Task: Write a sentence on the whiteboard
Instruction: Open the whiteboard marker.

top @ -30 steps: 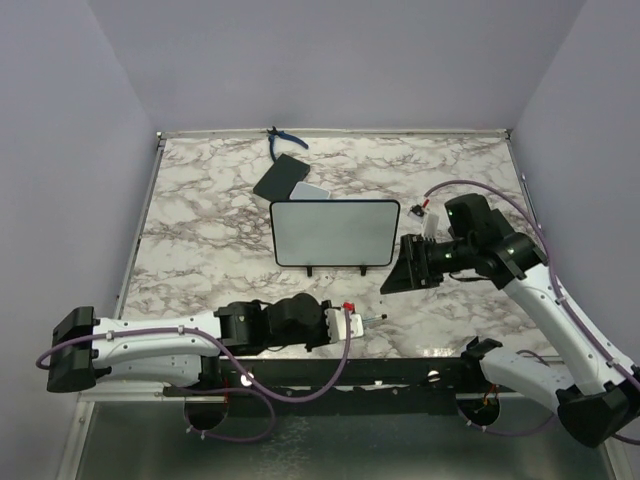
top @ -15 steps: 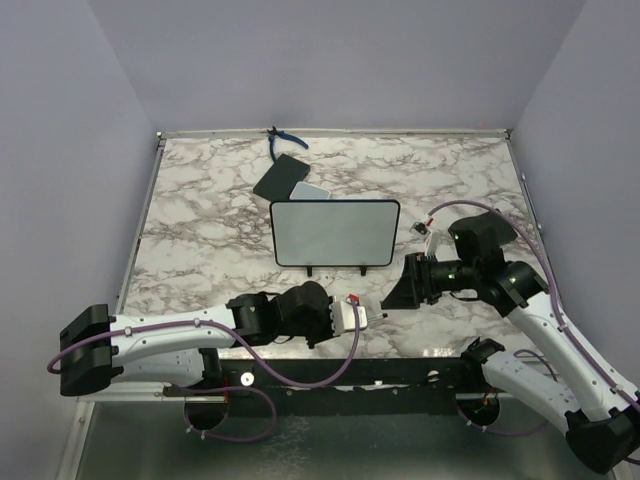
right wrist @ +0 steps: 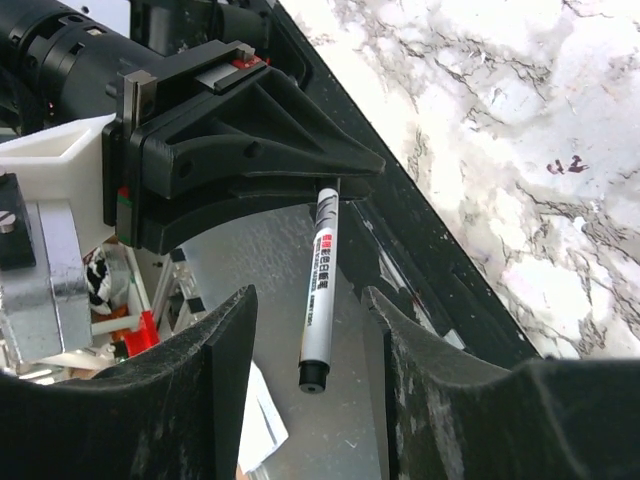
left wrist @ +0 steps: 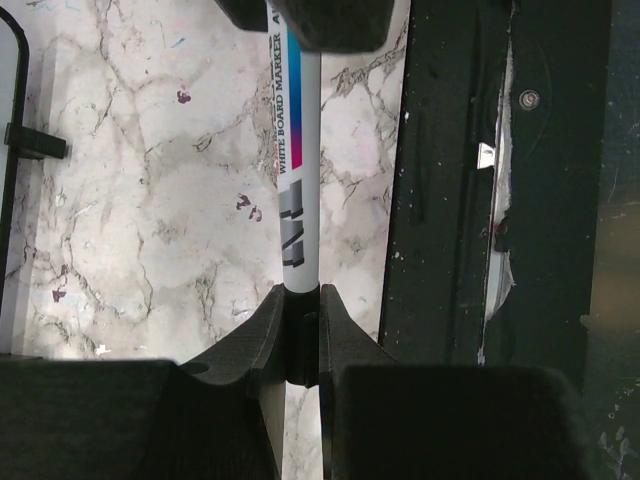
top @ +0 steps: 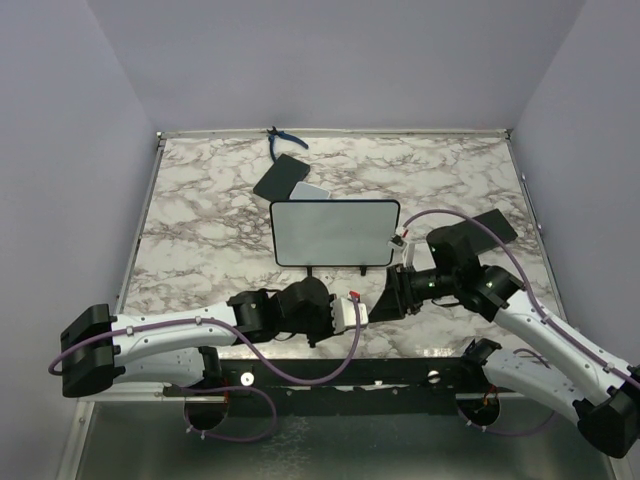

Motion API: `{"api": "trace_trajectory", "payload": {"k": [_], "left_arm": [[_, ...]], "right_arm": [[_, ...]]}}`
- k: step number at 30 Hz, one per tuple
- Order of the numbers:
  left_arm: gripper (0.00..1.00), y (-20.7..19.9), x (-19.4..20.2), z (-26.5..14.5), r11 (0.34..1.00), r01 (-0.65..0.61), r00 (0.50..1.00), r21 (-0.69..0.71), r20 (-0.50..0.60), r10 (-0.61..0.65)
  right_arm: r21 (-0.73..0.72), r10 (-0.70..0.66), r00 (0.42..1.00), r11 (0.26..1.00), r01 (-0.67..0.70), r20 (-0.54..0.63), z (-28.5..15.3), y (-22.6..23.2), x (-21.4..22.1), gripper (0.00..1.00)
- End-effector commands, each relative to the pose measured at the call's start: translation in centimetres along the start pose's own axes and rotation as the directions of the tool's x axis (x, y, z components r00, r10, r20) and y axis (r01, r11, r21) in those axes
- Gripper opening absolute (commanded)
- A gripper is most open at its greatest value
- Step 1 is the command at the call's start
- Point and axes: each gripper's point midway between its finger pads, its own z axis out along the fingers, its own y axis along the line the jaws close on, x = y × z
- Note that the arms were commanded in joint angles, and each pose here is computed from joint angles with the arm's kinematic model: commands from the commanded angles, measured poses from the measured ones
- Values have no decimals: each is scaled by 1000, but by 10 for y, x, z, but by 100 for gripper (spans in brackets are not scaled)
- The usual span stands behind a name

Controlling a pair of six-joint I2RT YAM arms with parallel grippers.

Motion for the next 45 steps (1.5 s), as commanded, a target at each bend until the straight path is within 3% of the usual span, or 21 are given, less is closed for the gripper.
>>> {"api": "trace_trajectory", "payload": {"k": [1,16,21,37,40,45], "left_arm": [[0,-3,-13,-1,999,14,999,38,32,-16],[0,1,-16,0,998,43,998,52,39,-45],[0,0,-15,0,997,44,998,59,36,-46],[0,-2,-14,2,996,43,999,74,30,-45],[0,-1,-14,2,997,43,999,70,29,-45],[0,3,-13,2,998,46,999,44,23,-48]], "right_arm": [[-12,-21,998,1000,22,58,8,3,-11,48],[15,2,998,1000,-3,59,24,-2,4,39],[16,0,998,1000,-1,56,26,-1,4,29],[1,-14,997,1000,14,73,30,1,-2,33],[14,-15,997,1000,14,70,30,-2,0,25],[21,-24,996,1000,23,82,30,-2,-2,1]]}}
